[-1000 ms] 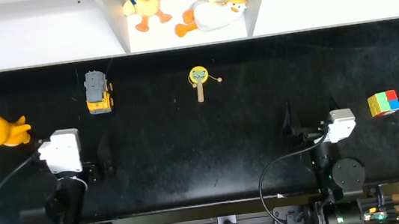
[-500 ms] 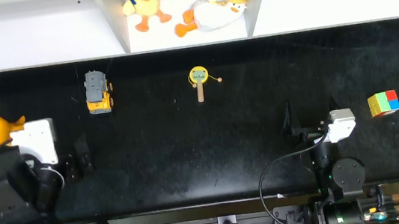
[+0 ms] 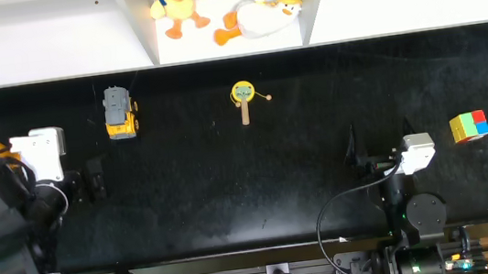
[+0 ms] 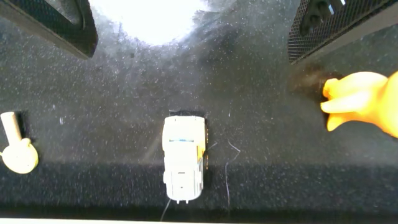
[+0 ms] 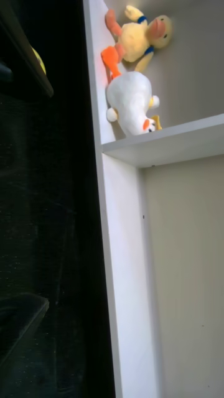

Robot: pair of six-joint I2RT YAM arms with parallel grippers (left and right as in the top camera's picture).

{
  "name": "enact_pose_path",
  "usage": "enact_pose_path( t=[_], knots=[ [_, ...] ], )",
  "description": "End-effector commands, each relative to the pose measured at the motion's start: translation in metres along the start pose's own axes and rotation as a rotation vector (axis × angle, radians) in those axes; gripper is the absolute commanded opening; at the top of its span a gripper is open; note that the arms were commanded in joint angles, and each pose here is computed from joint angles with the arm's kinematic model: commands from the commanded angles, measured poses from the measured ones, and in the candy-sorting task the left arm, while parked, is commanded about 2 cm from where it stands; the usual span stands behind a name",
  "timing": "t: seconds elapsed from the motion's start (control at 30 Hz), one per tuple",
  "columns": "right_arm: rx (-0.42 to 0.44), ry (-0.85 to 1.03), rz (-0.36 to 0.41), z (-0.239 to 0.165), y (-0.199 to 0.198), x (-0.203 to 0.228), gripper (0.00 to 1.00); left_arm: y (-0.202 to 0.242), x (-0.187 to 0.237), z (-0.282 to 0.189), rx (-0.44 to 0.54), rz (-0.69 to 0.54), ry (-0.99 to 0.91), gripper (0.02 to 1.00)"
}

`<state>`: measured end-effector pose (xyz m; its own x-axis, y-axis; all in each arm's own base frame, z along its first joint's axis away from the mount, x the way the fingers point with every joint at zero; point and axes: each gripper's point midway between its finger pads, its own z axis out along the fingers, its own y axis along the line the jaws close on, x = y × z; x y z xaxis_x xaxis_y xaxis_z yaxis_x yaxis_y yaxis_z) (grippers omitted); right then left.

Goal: Store Toys

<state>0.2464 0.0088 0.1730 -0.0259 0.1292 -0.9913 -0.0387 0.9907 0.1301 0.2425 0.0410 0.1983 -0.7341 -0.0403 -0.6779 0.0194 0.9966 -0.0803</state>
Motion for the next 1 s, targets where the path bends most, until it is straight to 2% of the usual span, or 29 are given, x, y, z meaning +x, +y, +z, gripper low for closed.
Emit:
enact_pose_path(
  t=[0.03,0.27,0.6,1.0],
  knots=[
    [0.001,-0.005,0.007,0.0,-0.001,0.001,0.996,0.004,-0.012,0.001,0.06,0.052,-0.034,0.993],
    [0.001,-0.005,0.008,0.0,-0.001,0.001,0.996,0.028,-0.009,0.005,0.096,0.033,-0.049,0.996],
    [0.001,-0.005,0.008,0.0,-0.001,0.001,0.996,0.044,0.012,0.001,0.113,0.097,-0.02,0.996],
    [0.001,-0.005,0.008,0.0,-0.001,0.001,0.996,0.084,0.018,-0.007,-0.022,0.041,-0.024,0.993]
  ],
)
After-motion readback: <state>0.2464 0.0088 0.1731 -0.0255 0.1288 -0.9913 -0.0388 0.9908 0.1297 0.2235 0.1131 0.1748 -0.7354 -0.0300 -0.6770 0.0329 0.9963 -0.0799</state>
